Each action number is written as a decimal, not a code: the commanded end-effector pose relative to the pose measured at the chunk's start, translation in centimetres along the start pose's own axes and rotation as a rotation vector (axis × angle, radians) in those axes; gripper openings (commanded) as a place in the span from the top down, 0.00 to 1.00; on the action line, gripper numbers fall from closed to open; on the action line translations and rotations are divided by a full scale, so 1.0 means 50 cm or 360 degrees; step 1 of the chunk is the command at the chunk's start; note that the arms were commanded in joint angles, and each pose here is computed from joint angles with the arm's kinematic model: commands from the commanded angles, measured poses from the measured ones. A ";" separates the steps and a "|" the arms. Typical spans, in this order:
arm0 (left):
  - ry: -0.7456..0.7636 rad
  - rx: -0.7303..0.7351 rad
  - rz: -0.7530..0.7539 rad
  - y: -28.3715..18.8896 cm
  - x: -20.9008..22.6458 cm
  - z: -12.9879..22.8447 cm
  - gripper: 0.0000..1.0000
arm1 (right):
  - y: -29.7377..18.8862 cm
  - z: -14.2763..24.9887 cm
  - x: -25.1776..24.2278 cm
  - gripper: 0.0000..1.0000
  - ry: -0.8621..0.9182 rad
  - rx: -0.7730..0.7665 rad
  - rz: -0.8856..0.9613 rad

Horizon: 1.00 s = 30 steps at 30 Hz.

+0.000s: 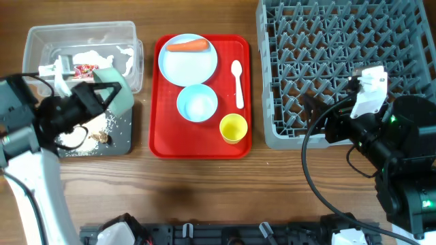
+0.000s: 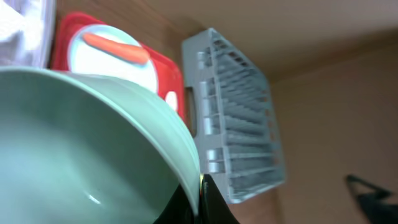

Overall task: Sort waste into correct bins and load items into the dishwasher rack
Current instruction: 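Tip the green bowl over the black tray to pour out rice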

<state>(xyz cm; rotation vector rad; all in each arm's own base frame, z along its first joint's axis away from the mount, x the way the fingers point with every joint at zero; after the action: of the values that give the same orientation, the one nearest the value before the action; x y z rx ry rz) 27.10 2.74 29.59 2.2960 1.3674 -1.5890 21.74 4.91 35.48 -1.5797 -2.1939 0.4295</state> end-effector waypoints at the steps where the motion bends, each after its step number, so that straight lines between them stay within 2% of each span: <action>1: 0.0192 -0.0066 -0.0365 -0.011 -0.022 0.021 0.96 | -0.010 -0.015 0.004 0.00 0.0012 -0.0039 -0.0015; 5: 0.0272 0.0002 -0.0506 0.013 -0.028 0.042 0.96 | -0.010 -0.014 0.003 0.00 0.0012 -0.0035 -0.0015; 12: 0.0248 0.0082 -0.0496 0.067 0.007 0.021 0.96 | -0.010 -0.005 0.003 0.00 0.0022 0.0002 -0.0013; 13: 0.0224 0.0119 -0.0403 0.080 0.006 0.021 0.96 | -0.010 -0.005 0.003 0.00 0.0022 0.0002 -0.0013; 16: 0.0121 0.0243 0.0212 0.096 -0.038 0.019 0.96 | -0.010 -0.005 0.003 0.00 0.0022 0.0002 -0.0014; 20: 0.0036 0.0235 0.0733 0.058 -0.050 -0.012 0.96 | -0.010 -0.005 0.003 0.00 0.0021 0.0002 -0.0013; 23: -0.0060 0.0190 0.0880 0.027 -0.033 -0.029 0.96 | -0.010 -0.005 0.003 0.00 0.0020 0.0002 -0.0012; 27: -0.0192 0.0147 0.0854 0.004 -0.016 -0.040 0.96 | -0.010 -0.004 0.003 0.00 -0.0002 0.0006 -0.0012; 30: -0.0170 0.0144 0.0823 0.009 -0.014 -0.039 0.96 | -0.010 -0.003 0.003 0.00 -0.0017 0.0013 -0.0012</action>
<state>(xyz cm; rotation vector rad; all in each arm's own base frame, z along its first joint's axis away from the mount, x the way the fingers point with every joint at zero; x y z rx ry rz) 28.92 3.02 30.25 2.3150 0.6705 -1.5870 21.49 4.88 35.02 -1.5658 -2.1739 0.4539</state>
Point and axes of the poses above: each gripper's point midway between its finger pads, its own y axis out along the fingers, its own x axis along the line the jaws close on, z = x × y, the point moved 6 cm from there along -y, back along the fingers
